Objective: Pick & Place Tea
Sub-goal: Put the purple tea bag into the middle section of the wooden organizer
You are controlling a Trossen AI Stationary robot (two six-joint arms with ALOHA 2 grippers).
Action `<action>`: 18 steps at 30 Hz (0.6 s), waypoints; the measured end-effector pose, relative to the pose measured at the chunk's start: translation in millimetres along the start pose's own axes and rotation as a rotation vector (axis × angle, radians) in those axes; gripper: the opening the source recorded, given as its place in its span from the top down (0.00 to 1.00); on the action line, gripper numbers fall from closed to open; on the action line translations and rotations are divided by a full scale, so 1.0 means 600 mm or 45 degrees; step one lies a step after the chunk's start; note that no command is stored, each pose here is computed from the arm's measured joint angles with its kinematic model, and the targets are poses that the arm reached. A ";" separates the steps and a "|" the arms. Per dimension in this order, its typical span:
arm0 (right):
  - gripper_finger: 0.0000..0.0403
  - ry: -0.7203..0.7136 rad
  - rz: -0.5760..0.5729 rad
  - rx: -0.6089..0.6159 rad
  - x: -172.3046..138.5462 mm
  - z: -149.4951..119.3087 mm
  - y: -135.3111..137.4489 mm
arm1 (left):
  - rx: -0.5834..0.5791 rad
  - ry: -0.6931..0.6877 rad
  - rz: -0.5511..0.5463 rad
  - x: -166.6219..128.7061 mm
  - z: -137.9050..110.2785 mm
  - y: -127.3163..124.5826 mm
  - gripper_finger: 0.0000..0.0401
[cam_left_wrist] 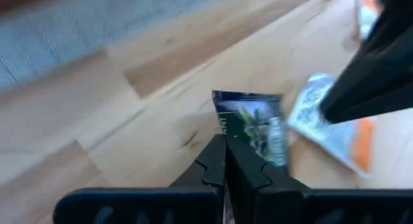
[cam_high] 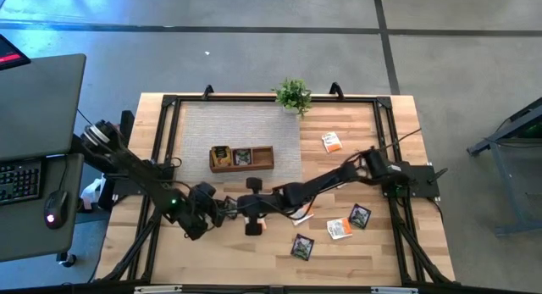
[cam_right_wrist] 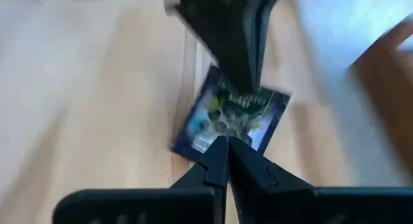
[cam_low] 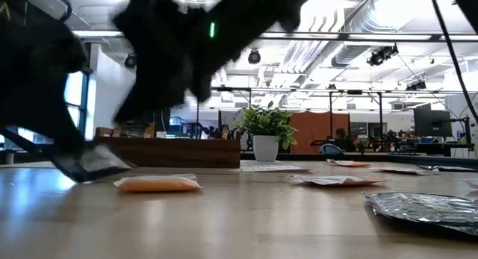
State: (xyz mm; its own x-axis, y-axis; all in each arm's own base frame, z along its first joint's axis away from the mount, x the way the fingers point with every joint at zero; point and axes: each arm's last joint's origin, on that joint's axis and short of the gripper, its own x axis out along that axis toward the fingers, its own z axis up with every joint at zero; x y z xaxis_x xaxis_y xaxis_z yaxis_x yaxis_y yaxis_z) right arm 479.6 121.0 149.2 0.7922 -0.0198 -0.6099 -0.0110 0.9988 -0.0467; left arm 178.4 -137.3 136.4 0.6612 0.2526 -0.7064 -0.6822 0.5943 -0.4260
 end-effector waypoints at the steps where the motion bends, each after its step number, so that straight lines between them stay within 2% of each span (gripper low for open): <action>1: 0.97 -0.005 -0.018 -0.008 -0.014 0.011 0.000 | 0.022 -0.008 0.036 -0.008 0.010 -0.004 1.00; 6: 0.98 0.135 -0.166 -0.083 -0.073 0.023 0.005 | 0.186 -0.032 0.199 -0.046 0.071 -0.032 1.00; 10: 0.99 0.224 -0.308 -0.144 -0.140 0.035 0.016 | 0.362 -0.036 0.311 -0.056 0.132 -0.059 1.00; 15: 0.99 0.412 -0.328 -0.192 -0.205 0.029 0.022 | 0.510 -0.045 0.318 -0.052 0.217 -0.088 1.00; 18: 0.98 0.433 -0.428 -0.166 -0.228 0.027 0.022 | 0.571 -0.053 0.290 -0.045 0.263 -0.096 1.00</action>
State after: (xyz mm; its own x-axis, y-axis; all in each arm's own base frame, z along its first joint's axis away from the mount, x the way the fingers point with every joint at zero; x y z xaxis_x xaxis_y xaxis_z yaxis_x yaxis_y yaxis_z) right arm 381.0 137.8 244.6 0.5215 -0.3744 -0.7667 0.1170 0.9215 -0.3704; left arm 249.3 -57.6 269.0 0.5291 0.4390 -0.7262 -0.6156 0.7876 0.0277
